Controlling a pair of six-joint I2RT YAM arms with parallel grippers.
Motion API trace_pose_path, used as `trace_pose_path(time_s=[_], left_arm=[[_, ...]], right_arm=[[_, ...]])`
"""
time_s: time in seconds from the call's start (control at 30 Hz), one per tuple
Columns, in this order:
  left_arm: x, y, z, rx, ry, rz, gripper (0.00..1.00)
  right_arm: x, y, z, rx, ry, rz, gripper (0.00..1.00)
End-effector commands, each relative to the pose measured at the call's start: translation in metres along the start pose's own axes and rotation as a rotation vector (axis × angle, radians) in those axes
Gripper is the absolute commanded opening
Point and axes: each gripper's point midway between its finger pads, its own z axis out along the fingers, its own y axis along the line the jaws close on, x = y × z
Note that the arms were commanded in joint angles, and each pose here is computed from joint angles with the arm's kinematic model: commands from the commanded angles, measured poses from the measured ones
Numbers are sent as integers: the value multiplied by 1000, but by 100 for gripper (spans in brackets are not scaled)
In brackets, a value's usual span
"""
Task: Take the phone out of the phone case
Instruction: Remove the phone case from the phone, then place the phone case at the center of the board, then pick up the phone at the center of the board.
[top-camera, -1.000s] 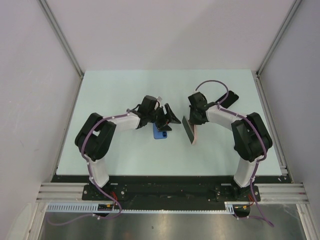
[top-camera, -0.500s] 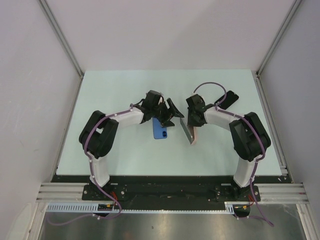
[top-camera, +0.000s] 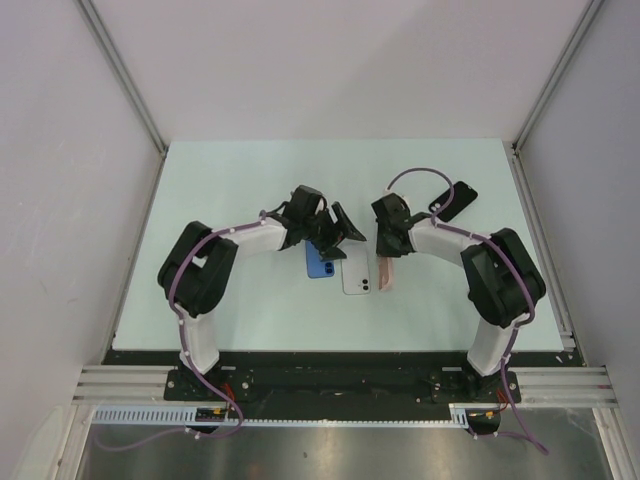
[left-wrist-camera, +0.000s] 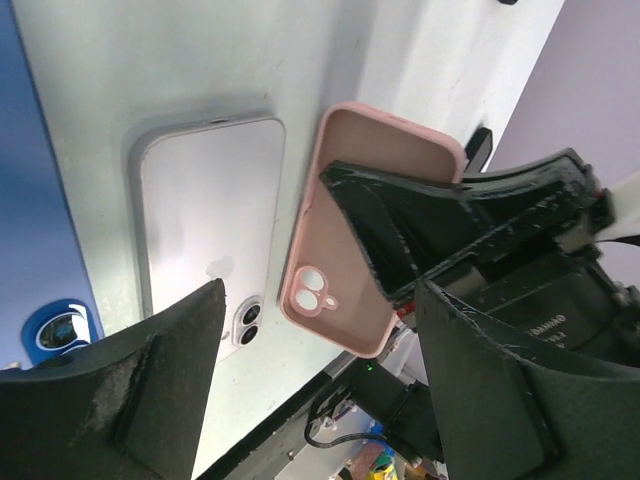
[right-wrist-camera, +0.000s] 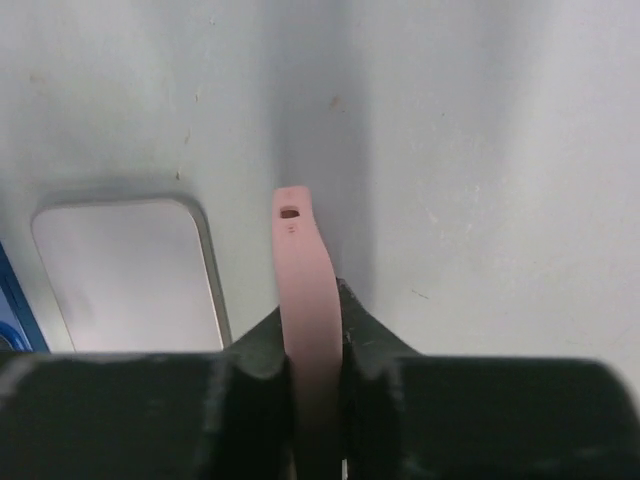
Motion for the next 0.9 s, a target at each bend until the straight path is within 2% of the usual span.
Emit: trace_pose_path(time_s=[0.0, 0.1, 0.2, 0.23, 0.3, 0.33, 0.47, 0.57, 0.63, 0.67, 0.7, 0.77, 0.87], left_arm=[[0, -6, -15, 18, -24, 16, 80], [-4, -5, -27, 24, -50, 38, 79], [-11, -6, -42, 28, -91, 60, 80], [-16, -11, -52, 45, -112, 69, 80], [-17, -9, -61, 51, -127, 86, 80], [-21, -10, -67, 63, -146, 98, 80], [-24, -17, -95, 106, -215, 160, 82], [-23, -21, -105, 112, -233, 211, 81], [-20, -26, -114, 118, -236, 249, 81], [-19, -26, -117, 111, -236, 257, 82], [-20, -28, -121, 109, -254, 284, 82], [-21, -26, -125, 93, -266, 300, 82], [-19, -24, -129, 81, -262, 329, 82]], right_arm=[[61, -28, -6, 71, 189, 11, 3], [43, -37, -16, 8, 137, 93, 0], [25, -58, -25, 21, 89, 158, 40], [23, -67, -29, 51, 80, 168, 61], [10, -86, -37, 102, 32, 203, 73], [0, -90, -50, 99, -13, 215, 100], [-30, -115, -87, 111, -141, 296, 100], [-41, -162, -112, 193, -208, 384, 100], [-33, -189, -114, 219, -197, 442, 100], [-29, -225, -118, 255, -199, 535, 100], [-25, -228, -116, 210, -178, 566, 100], [-10, -255, -113, 234, -157, 650, 100], [7, -267, -104, 213, -123, 713, 100]])
